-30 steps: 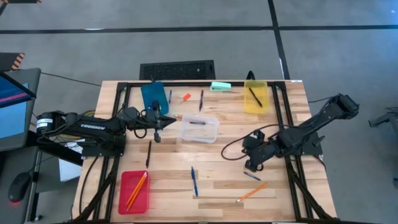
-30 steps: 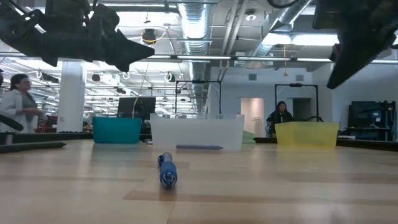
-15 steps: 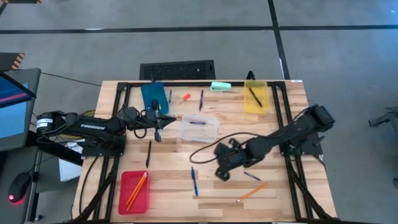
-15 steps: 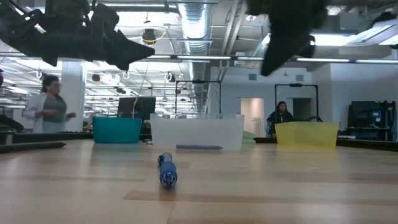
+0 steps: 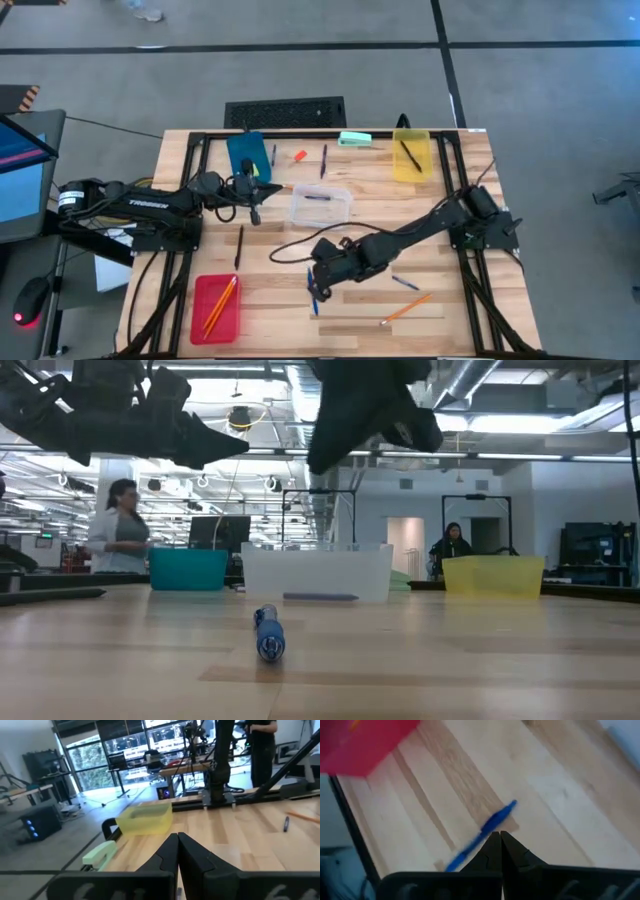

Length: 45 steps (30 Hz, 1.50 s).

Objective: Sort crayons/erasers/pens/pencils in bins
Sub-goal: Put the blue pen into the yellow bin

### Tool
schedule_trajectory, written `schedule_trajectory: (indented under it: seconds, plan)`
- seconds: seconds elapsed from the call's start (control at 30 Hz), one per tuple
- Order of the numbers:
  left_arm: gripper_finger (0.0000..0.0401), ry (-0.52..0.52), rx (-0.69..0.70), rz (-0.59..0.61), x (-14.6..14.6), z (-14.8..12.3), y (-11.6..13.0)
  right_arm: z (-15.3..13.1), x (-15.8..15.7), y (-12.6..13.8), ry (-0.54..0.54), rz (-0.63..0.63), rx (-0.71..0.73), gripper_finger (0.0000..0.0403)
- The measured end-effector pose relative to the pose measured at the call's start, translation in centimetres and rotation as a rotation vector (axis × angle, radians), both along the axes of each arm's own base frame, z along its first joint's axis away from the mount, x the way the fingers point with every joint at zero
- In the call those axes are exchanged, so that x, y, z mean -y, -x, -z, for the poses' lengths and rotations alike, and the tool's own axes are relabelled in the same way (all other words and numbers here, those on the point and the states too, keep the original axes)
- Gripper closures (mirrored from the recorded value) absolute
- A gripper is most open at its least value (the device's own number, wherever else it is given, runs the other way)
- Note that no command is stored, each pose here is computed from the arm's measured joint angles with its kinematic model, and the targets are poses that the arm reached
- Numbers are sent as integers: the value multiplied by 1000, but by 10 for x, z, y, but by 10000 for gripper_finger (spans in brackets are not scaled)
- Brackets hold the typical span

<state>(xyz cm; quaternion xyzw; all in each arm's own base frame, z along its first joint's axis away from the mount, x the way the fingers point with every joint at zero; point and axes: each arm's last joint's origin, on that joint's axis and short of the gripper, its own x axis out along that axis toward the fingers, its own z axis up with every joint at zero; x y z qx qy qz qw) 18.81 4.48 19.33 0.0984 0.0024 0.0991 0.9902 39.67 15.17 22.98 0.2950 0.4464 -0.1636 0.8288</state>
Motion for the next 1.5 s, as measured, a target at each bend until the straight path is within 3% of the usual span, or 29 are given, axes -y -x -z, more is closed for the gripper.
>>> schedule_trajectory:
  seconds: [0.1, 0.2, 0.37, 0.67, 1.1, 1.33, 1.5]
  plan:
    - [401, -25, -12, -37, -1, 1, 0, 4, 6, 3, -42, 133, -78, 398]
    - [401, -28, -25, -64, -2, 2, 0, 11, 6, -4, -135, 260, -42, 398]
    - [401, -35, -46, -63, -2, 4, 0, 24, -14, -23, -242, 290, 71, 397]
    - [401, -39, -80, -55, -2, 7, 0, 45, -34, -50, -221, 392, -30, 388]
    - [401, -27, -89, -55, -2, 8, 0, 63, -45, -72, -258, 426, -168, 246]
    - [401, -16, -90, -45, -2, 8, 0, 64, -41, -61, -201, 484, -264, 248]
    - [401, -15, -93, -45, -2, 9, 0, 64, -42, -65, -238, 479, -234, 256]
